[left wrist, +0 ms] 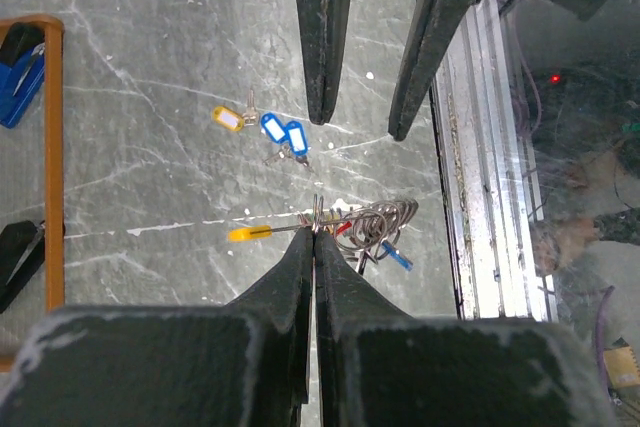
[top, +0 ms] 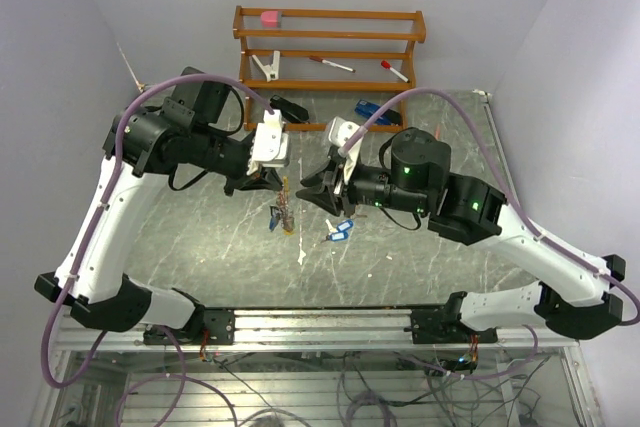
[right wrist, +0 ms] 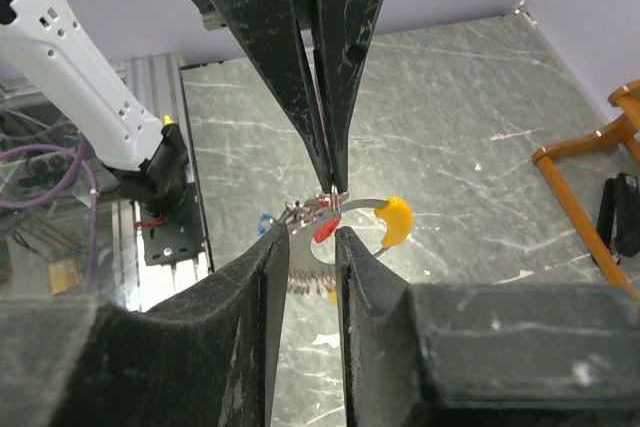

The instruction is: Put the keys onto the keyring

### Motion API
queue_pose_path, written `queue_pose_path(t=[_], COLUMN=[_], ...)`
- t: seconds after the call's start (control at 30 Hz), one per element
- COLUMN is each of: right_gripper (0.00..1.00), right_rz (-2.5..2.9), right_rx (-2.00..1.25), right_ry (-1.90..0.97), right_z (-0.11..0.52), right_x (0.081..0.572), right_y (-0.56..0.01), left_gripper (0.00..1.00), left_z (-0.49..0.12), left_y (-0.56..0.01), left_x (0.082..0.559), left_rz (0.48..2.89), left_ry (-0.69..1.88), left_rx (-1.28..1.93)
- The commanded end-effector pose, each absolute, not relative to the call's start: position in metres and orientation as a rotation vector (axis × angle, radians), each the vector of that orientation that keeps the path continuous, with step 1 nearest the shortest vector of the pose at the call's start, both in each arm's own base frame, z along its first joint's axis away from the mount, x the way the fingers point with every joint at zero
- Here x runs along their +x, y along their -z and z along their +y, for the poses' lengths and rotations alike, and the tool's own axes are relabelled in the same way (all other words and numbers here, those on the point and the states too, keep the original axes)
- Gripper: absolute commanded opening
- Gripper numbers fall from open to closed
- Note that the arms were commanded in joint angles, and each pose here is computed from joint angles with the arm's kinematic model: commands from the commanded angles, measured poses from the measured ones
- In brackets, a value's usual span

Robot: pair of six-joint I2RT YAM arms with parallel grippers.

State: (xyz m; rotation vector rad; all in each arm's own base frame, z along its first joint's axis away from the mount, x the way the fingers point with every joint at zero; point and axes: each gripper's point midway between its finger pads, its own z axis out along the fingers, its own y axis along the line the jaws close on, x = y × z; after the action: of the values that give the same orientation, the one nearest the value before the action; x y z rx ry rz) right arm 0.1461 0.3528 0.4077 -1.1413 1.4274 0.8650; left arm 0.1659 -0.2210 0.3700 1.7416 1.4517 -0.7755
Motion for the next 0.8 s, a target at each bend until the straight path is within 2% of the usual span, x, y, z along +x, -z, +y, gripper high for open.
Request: queue_pose_path(t=[0.0, 0.33, 0.77], right_gripper=[0.24, 0.21, 0.1], right_rz=[1.447, 1.364, 1.312], right_rx=[-1.162, -1.163, -1.172], right_ry=[-0.897, -0.926, -0.941], right_z=[0.352, 0.362, 0.369], right_x=[0.141, 0.14, 0.139], right_y=[-0.395, -0.396, -0.4], left_gripper=[0.07, 0.07, 0.07], left_z=[-0.222, -0.235, -0.238], left_y=[-0.384, -0.393, -0.391], left_x=[0.155, 0.147, 0.142], left_rz=[1.386, 1.355, 1.367], left_ry=[0.786, 0.91, 0.948], left_rx=[1.743, 1.708, 1.709])
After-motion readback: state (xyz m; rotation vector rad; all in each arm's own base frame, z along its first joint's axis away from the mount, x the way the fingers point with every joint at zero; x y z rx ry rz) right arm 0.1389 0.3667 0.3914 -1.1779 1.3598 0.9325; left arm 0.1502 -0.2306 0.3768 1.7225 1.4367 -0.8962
